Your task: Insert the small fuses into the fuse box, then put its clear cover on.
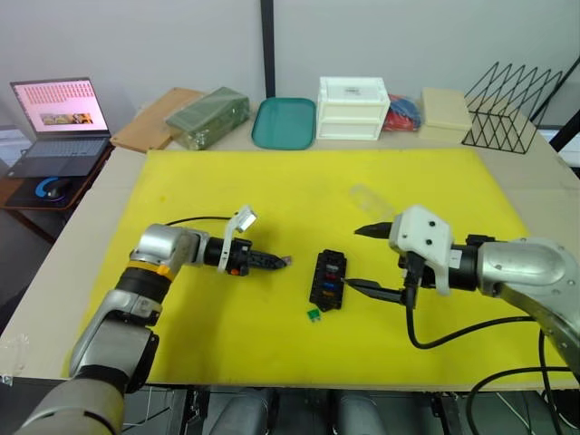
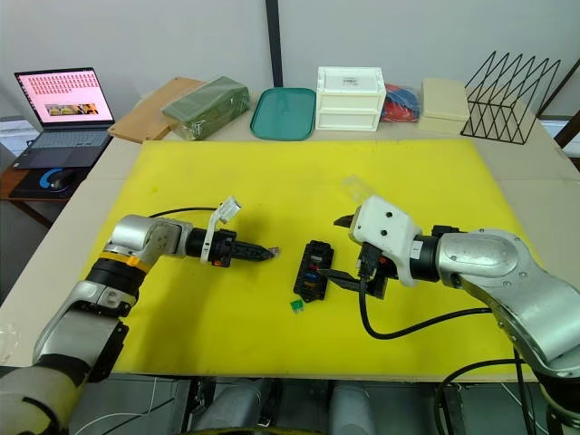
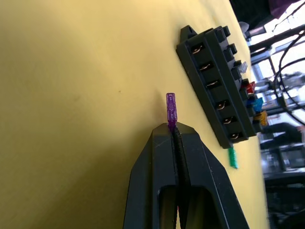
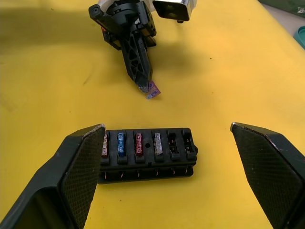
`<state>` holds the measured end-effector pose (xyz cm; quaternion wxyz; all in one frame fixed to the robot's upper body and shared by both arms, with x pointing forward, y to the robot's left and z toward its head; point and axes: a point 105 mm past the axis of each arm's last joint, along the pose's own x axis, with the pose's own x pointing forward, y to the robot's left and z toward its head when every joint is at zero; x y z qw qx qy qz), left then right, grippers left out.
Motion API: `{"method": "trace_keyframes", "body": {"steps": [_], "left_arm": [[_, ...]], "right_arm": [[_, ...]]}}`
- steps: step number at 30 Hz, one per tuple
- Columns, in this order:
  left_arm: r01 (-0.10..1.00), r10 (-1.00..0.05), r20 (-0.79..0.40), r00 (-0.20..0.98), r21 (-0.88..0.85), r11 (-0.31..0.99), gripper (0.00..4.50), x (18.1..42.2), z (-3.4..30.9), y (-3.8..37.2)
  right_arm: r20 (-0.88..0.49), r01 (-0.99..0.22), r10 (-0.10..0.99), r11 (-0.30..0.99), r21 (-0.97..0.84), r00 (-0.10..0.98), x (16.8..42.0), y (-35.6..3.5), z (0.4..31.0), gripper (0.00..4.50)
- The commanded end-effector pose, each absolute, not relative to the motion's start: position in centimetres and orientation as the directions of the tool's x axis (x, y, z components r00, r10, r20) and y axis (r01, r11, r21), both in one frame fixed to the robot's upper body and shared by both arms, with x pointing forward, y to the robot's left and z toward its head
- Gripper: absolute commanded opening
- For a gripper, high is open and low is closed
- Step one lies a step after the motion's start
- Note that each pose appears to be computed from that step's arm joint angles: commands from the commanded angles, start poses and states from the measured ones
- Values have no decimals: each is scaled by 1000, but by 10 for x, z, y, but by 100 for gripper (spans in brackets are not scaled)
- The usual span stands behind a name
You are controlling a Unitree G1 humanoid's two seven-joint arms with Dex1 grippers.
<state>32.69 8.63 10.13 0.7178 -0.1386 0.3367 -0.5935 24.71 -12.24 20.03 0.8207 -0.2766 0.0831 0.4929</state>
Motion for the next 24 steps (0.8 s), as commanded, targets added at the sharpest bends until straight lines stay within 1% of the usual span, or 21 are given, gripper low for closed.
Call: {"method": "trace_keyframes", "body": {"steps": [1, 4, 8, 10, 13, 17, 20, 23, 24], "left_arm": [[923, -985, -172, 34, -373, 97, 3, 319, 142, 82], [975, -987, -161, -11, -223, 26, 3, 304, 155, 80], [999, -988, -147, -40, -42, -34, 3, 289, 167, 74], [999, -989, -139, -45, 6, -46, 3, 285, 169, 71], [993, -985, -161, -59, 90, -74, 3, 278, 170, 62], [985, -980, -181, -77, 136, -103, 3, 272, 169, 57], [984, -979, -187, -74, 146, -102, 0, 272, 169, 56], [984, -980, -186, -69, 152, -98, 0, 273, 168, 54], [983, -980, -186, -67, 153, -97, 0, 273, 168, 53]], "right_arm": [[-386, -862, 780, 376, -340, 492, 246, -119, 213, 450], [-424, -879, 770, 401, -259, 477, 247, -119, 210, 450], [-431, -895, 786, 412, -168, 443, 247, -113, 213, 450], [-428, -904, 800, 408, -128, 421, 246, -109, 215, 450], [-422, -916, 819, 392, -86, 390, 247, -100, 221, 450], [-441, -924, 819, 375, -73, 367, 248, -94, 220, 450], [-450, -929, 821, 363, -67, 353, 247, -90, 217, 390], [-455, -937, 826, 346, -57, 333, 245, -85, 212, 290], [-457, -937, 826, 344, -57, 331, 245, -83, 211, 290]]}}
